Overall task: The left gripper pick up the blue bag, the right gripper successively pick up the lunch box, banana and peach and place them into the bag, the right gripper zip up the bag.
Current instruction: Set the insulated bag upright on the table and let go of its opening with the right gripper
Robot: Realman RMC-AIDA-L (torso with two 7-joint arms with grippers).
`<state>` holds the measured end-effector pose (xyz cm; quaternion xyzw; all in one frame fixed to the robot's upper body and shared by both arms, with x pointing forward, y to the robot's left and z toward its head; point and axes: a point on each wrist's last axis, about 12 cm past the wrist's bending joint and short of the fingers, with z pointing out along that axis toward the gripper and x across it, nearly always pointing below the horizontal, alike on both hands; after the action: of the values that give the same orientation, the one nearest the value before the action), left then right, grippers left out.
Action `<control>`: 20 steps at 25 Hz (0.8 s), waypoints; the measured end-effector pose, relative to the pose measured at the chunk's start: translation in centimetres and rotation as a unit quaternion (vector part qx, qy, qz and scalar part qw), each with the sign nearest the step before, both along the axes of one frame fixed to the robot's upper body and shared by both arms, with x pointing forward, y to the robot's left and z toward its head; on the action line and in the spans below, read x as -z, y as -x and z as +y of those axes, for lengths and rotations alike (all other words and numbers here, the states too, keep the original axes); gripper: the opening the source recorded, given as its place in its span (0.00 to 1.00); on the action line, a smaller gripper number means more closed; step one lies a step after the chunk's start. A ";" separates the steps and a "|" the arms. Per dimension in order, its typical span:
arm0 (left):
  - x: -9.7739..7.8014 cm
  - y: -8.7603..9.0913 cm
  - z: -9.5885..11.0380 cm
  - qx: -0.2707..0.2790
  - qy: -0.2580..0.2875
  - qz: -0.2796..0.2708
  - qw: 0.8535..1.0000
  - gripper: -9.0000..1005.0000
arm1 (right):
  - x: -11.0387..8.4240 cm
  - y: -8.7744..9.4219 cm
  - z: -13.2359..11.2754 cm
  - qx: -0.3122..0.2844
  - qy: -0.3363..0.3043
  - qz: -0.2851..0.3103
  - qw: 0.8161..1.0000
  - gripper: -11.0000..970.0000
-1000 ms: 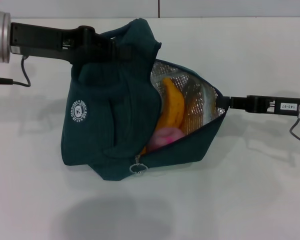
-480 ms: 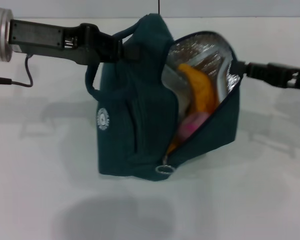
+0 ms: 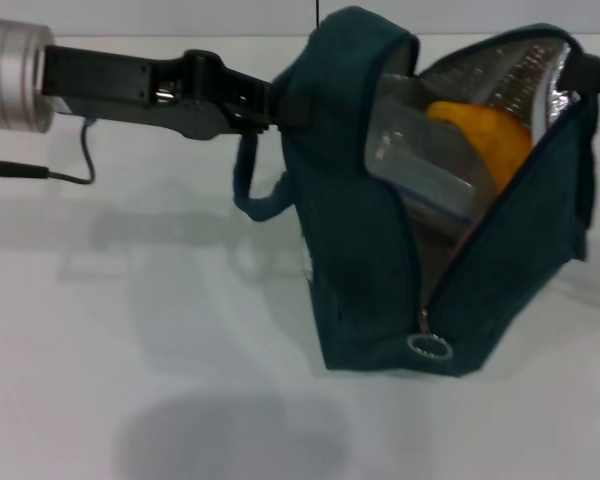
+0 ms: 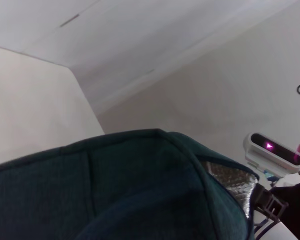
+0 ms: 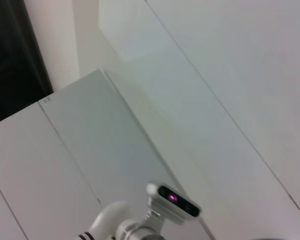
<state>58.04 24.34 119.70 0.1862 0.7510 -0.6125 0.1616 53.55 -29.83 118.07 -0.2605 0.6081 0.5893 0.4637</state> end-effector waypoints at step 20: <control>4.7 0.9 -2.3 -0.008 -0.015 0.026 1.000 0.04 | 2.7 -0.2 0.5 0.015 0.020 0.045 0.999 0.06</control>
<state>57.19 22.07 114.98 0.1663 0.7658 -0.6042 0.1444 53.71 -29.33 115.32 -0.2338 0.6440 0.5814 0.4388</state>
